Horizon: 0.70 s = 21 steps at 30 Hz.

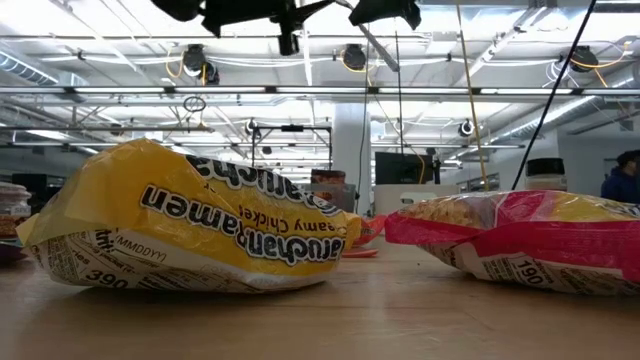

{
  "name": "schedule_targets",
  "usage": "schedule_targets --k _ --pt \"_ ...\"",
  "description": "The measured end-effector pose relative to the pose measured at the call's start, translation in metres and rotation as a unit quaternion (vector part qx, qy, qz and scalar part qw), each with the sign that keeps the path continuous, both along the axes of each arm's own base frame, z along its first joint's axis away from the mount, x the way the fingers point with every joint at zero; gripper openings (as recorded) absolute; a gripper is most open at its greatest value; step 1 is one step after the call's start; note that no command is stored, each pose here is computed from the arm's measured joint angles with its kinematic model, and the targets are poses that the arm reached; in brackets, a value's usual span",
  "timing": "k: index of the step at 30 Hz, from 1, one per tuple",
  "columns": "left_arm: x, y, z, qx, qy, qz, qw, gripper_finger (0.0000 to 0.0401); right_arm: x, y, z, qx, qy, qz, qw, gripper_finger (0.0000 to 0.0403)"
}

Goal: Pick & Place Food Item
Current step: Put the white blue spoon into the white bin

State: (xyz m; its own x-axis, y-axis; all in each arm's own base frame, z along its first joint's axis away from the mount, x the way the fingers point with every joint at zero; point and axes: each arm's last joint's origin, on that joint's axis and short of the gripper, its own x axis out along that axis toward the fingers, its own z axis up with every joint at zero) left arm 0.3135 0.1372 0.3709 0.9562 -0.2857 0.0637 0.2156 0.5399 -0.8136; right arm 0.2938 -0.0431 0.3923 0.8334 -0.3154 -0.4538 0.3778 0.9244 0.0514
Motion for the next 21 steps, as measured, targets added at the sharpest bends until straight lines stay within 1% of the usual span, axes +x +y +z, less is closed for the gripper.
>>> schedule_targets --k 2,5,9,12,18,21 --pt "0.006 0.002 0.004 0.008 0.009 0.000 1.000 0.0195 0.000 0.000 0.000 -0.006 0.001 0.003 1.000 0.0002" --pt "0.010 0.005 0.006 0.026 0.041 0.003 0.999 0.0195 0.000 0.000 0.000 -0.012 0.006 0.006 1.000 0.0002" --pt "0.012 0.007 0.004 0.051 0.081 0.020 0.995 0.0195 -0.001 -0.005 -0.001 -0.010 0.008 -0.002 1.000 0.0002" --pt "0.011 0.007 0.005 0.064 0.084 0.025 0.994 0.0195 -0.002 -0.010 -0.001 -0.010 0.007 -0.012 1.000 0.0002" --pt "0.011 0.007 0.005 0.069 0.084 0.026 0.994 0.0195 -0.003 -0.016 -0.001 -0.012 0.007 -0.020 1.000 0.0002" --pt "0.012 0.007 0.005 0.076 0.086 0.042 0.992 0.0195 -0.002 -0.016 0.000 -0.016 0.007 -0.018 1.000 0.0002"
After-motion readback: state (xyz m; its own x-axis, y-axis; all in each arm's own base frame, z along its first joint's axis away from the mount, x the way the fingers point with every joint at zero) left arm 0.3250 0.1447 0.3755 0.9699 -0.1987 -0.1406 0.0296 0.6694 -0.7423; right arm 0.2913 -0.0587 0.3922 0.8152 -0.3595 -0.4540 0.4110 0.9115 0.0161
